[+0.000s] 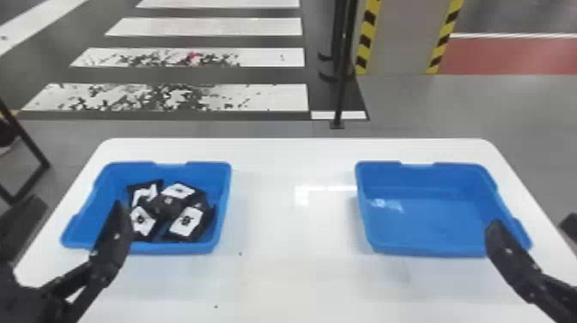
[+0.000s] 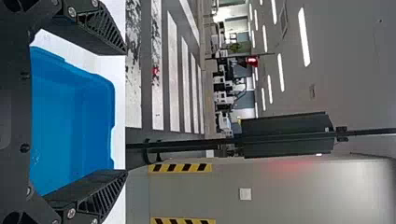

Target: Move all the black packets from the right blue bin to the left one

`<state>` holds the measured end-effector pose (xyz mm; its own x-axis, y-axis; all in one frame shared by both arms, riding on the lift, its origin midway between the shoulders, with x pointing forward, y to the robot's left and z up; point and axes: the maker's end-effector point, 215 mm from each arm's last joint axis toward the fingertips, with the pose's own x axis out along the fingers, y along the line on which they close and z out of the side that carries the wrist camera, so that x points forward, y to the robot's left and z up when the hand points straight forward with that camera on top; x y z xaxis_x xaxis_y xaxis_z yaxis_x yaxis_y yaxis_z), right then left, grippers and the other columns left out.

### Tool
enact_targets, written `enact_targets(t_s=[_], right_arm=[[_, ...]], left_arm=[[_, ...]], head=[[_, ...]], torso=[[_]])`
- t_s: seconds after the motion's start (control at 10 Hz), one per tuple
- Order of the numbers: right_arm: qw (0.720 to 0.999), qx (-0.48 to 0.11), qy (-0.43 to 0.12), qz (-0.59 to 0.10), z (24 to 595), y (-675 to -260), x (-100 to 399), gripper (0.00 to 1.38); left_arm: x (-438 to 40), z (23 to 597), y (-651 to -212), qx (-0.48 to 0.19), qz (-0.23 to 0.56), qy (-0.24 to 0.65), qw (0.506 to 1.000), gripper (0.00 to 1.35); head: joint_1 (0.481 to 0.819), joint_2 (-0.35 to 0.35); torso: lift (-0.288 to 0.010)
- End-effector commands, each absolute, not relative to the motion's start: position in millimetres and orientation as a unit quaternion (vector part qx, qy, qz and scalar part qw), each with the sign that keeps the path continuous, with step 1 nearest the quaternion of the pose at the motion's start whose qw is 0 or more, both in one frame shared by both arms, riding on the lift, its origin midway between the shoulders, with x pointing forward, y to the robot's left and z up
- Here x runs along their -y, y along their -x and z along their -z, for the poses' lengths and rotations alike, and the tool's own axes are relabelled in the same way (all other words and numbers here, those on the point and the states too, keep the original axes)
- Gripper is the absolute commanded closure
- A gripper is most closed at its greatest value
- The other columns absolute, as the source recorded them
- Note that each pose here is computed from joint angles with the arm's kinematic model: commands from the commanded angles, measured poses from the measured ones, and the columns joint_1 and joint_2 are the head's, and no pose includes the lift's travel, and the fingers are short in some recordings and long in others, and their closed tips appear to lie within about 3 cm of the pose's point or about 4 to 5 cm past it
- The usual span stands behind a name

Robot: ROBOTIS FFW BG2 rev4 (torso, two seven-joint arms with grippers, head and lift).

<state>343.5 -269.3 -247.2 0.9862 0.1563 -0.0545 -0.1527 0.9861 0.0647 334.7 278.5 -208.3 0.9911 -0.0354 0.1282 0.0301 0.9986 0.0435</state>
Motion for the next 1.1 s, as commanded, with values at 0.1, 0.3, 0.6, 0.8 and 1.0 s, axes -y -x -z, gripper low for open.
enact_targets(t_s=[0.1, 0.3, 0.6, 0.8, 1.0], right_arm=[[0.996, -0.026, -0.029, -0.077, 245.3, -343.2, 269.9, 0.13], [0.997, -0.019, -0.026, -0.073, 242.3, -343.7, 272.4, 0.13], [0.997, -0.019, -0.028, -0.070, 245.5, -344.5, 274.9, 0.13], [0.997, -0.013, -0.024, -0.069, 243.0, -346.3, 275.9, 0.13], [0.997, -0.013, -0.025, -0.069, 243.7, -346.2, 275.5, 0.13]], left_arm=[[-277.7, 204.2, -335.0, 0.070, 0.017, -0.026, 0.997, 0.20], [-276.3, 201.7, -335.5, 0.073, 0.018, -0.031, 0.997, 0.20], [-277.5, 198.7, -334.9, 0.077, 0.017, -0.034, 0.996, 0.20], [-275.5, 198.1, -335.9, 0.077, 0.020, -0.033, 0.996, 0.20], [-271.7, 194.9, -336.3, 0.080, 0.024, -0.032, 0.996, 0.20]], head=[[0.695, 0.016], [0.695, 0.012], [0.695, 0.006], [0.695, 0.005], [0.695, -0.001]], torso=[[-0.140], [-0.140], [-0.140], [-0.140], [-0.140]])
